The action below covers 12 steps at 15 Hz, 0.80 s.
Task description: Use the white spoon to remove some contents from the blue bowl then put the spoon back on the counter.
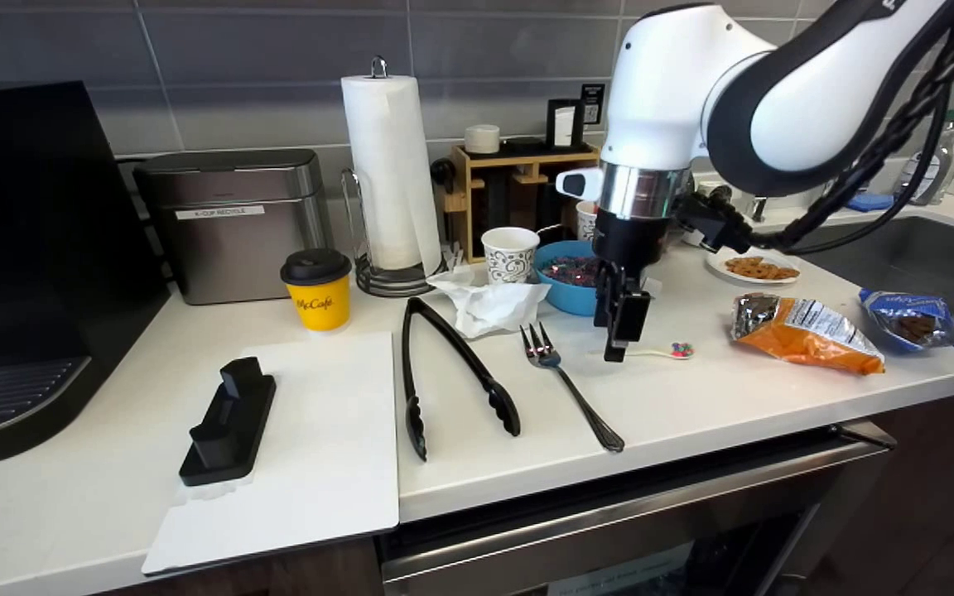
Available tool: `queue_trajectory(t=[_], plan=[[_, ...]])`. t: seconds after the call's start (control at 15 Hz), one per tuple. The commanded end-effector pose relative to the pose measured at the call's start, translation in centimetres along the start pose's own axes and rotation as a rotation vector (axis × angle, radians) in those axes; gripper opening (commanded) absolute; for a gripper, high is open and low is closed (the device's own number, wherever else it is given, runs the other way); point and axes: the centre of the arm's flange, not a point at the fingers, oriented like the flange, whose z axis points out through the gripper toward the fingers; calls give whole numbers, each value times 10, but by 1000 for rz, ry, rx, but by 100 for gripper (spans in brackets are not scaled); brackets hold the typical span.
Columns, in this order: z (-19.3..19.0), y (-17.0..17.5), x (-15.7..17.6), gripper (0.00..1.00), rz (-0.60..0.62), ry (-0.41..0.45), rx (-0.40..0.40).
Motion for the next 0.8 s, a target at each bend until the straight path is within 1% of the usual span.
queue_trajectory(t=[0.0, 0.07, 0.13, 0.27, 0.4, 0.6, 0.73], plan=[[-64, -10, -18, 100, 181, 1, 102], [-82, -10, -28, 100, 231, 0, 132], [-97, -6, -37, 100, 289, 18, 141], [-129, 2, -61, 100, 403, 39, 128], [-156, 4, -88, 100, 514, 32, 148], [-193, 5, -136, 100, 676, 24, 118], [-204, 1, -169, 100, 781, 4, 90]])
